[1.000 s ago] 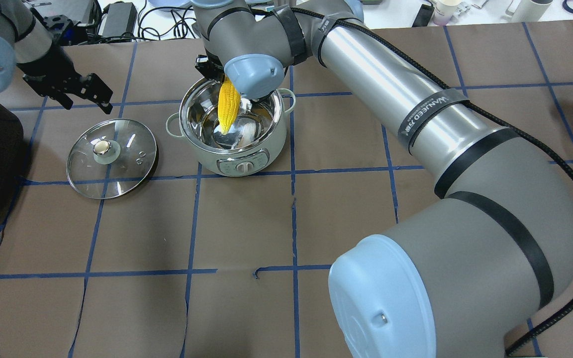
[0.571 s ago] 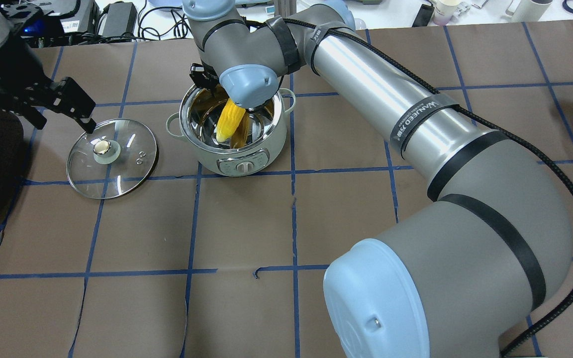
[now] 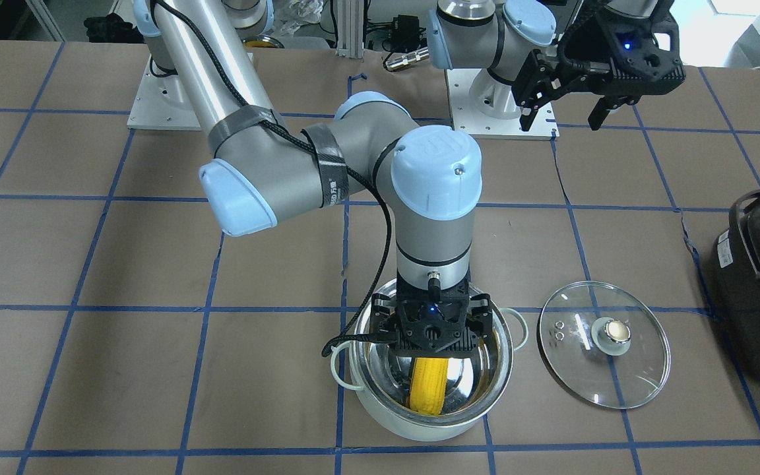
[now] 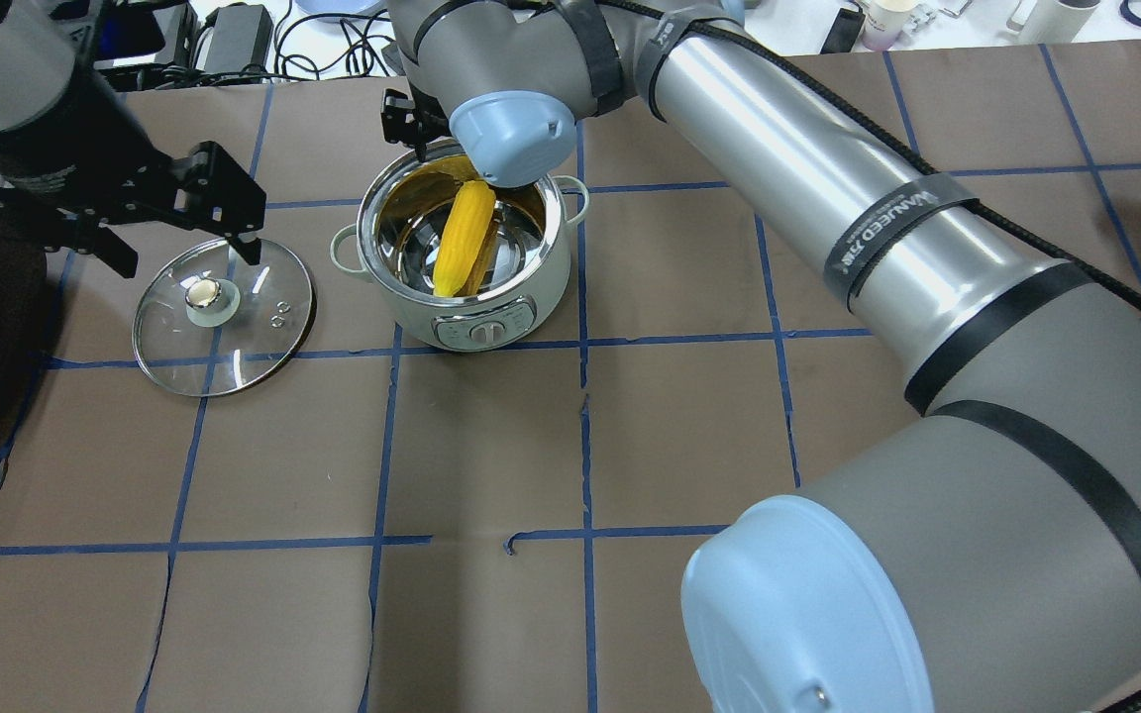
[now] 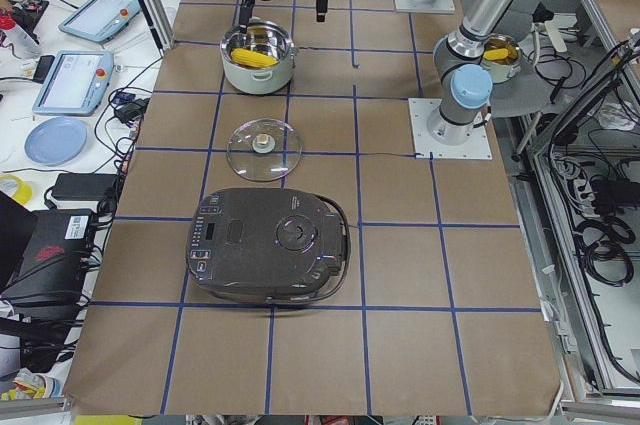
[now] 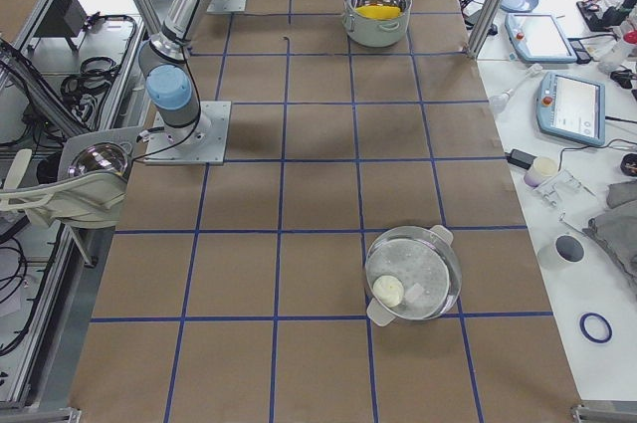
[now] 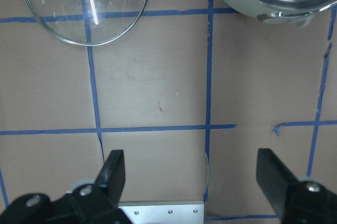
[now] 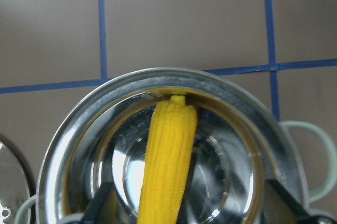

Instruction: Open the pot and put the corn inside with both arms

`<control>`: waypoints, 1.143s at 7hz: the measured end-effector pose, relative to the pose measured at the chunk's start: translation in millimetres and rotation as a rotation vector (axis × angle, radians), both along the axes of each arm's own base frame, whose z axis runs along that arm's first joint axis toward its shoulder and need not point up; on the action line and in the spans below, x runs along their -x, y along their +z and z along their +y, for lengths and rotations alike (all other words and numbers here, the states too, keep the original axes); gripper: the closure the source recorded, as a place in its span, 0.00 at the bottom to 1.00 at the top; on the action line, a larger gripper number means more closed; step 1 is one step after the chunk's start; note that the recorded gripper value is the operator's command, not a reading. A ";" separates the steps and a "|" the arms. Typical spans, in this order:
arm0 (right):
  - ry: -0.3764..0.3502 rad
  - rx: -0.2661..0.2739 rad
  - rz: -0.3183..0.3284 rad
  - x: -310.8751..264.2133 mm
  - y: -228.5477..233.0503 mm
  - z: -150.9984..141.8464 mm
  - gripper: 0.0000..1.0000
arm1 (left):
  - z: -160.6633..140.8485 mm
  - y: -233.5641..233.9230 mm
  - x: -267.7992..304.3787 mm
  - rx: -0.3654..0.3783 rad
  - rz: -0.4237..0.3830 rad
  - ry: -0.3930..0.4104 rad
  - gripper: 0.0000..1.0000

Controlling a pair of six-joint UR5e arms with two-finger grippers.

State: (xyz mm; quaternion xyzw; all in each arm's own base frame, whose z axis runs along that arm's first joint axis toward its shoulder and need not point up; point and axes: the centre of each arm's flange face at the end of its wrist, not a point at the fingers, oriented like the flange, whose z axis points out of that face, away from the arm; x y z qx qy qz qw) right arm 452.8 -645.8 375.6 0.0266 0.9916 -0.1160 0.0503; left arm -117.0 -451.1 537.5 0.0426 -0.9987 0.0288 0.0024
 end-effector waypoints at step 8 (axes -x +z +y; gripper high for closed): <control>0.151 -0.094 0.138 274.5 137.8 111.1 0.00 | -41.7 3.9 60.4 0.124 -0.025 -0.066 0.00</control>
